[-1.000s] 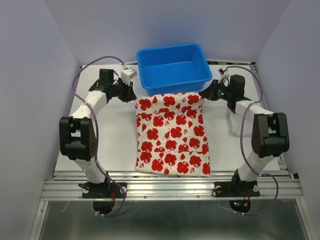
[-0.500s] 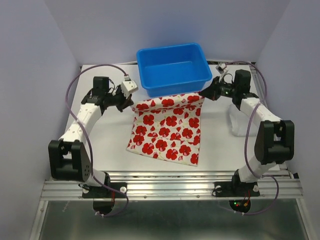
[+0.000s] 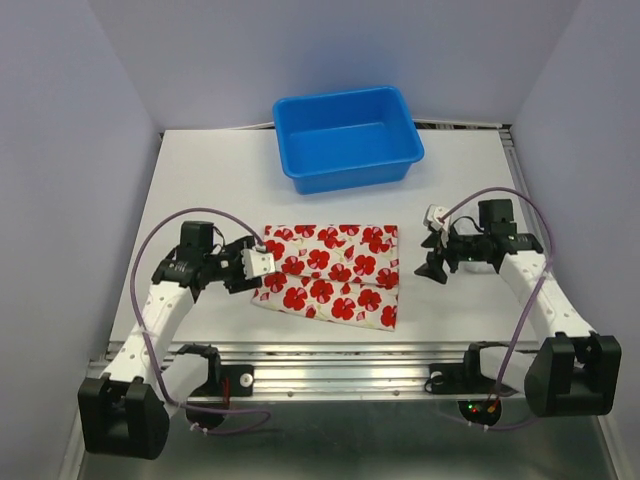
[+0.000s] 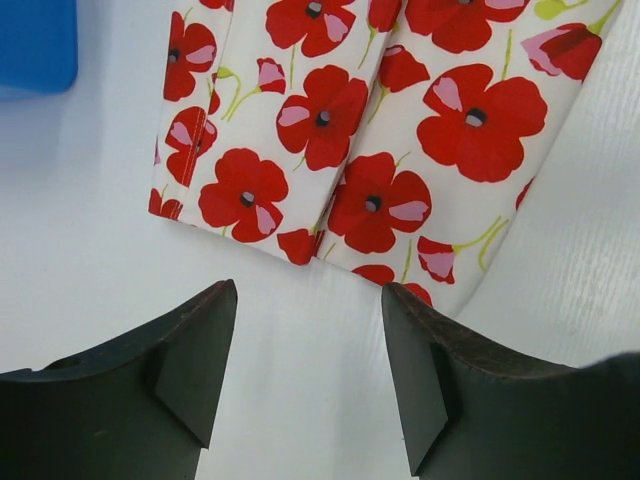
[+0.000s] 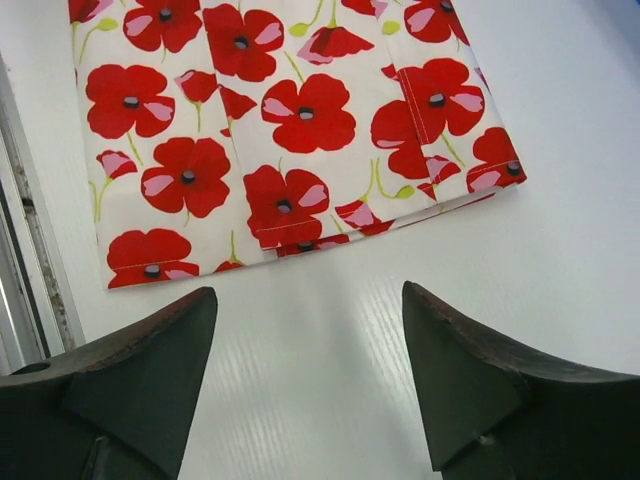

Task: Fold and stack the skirts
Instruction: Fold the skirt

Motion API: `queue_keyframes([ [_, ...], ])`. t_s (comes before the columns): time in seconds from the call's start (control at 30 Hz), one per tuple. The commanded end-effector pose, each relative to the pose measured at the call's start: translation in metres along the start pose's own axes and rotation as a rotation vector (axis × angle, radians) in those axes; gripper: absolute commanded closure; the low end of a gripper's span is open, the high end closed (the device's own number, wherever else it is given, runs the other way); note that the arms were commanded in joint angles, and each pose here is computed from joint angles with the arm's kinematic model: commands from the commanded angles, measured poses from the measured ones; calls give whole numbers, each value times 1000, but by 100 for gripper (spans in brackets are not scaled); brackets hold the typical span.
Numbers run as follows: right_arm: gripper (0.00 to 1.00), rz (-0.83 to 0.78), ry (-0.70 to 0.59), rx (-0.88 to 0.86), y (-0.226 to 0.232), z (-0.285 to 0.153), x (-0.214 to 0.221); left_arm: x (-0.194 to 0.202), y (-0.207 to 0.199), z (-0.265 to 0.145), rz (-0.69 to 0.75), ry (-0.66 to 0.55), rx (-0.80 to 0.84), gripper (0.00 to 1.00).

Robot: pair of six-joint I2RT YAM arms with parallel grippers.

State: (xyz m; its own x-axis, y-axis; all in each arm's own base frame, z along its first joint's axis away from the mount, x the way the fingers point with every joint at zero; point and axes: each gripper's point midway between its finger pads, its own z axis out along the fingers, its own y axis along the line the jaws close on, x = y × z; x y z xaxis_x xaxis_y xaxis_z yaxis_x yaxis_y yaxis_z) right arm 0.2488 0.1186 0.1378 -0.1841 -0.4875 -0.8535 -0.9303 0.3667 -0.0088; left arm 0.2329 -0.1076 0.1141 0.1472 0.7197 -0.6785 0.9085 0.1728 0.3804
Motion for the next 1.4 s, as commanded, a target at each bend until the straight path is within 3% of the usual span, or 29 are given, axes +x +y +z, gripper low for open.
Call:
queue_keyframes([
  [0.0, 29, -66, -7, -23, -8, 8, -21, -3, 16, 2, -39, 10, 1, 31],
  [0.1, 40, -44, 88, -78, -4, 33, -19, -1, 26, 10, -98, 38, 46, 39],
  [0.17, 42, -62, 137, -85, 1, 48, -17, 6, 27, 21, -126, 72, 84, 43],
  [0.27, 47, -110, 233, -115, 17, 75, -6, 13, 33, 31, -71, 131, 123, 47],
  [0.4, 49, -146, 316, -97, 21, 95, 7, 18, 32, 41, 43, 167, 189, 47],
  [0.73, 49, -195, 458, -89, 23, 122, 38, 30, 26, 70, 172, 238, 285, 46],
  [0.87, 58, -211, 461, -58, 18, 128, 41, 37, 23, 78, 174, 254, 307, 48],
  [0.9, 64, -211, 469, -58, 17, 129, 43, 40, 23, 79, 171, 265, 305, 50],
  [1.17, 99, -236, 475, -43, 12, 127, 40, 43, 30, 89, 137, 274, 285, 80],
  [1.37, 99, -251, 447, -22, 10, 117, 19, 31, 45, 87, 99, 263, 240, 100],
])
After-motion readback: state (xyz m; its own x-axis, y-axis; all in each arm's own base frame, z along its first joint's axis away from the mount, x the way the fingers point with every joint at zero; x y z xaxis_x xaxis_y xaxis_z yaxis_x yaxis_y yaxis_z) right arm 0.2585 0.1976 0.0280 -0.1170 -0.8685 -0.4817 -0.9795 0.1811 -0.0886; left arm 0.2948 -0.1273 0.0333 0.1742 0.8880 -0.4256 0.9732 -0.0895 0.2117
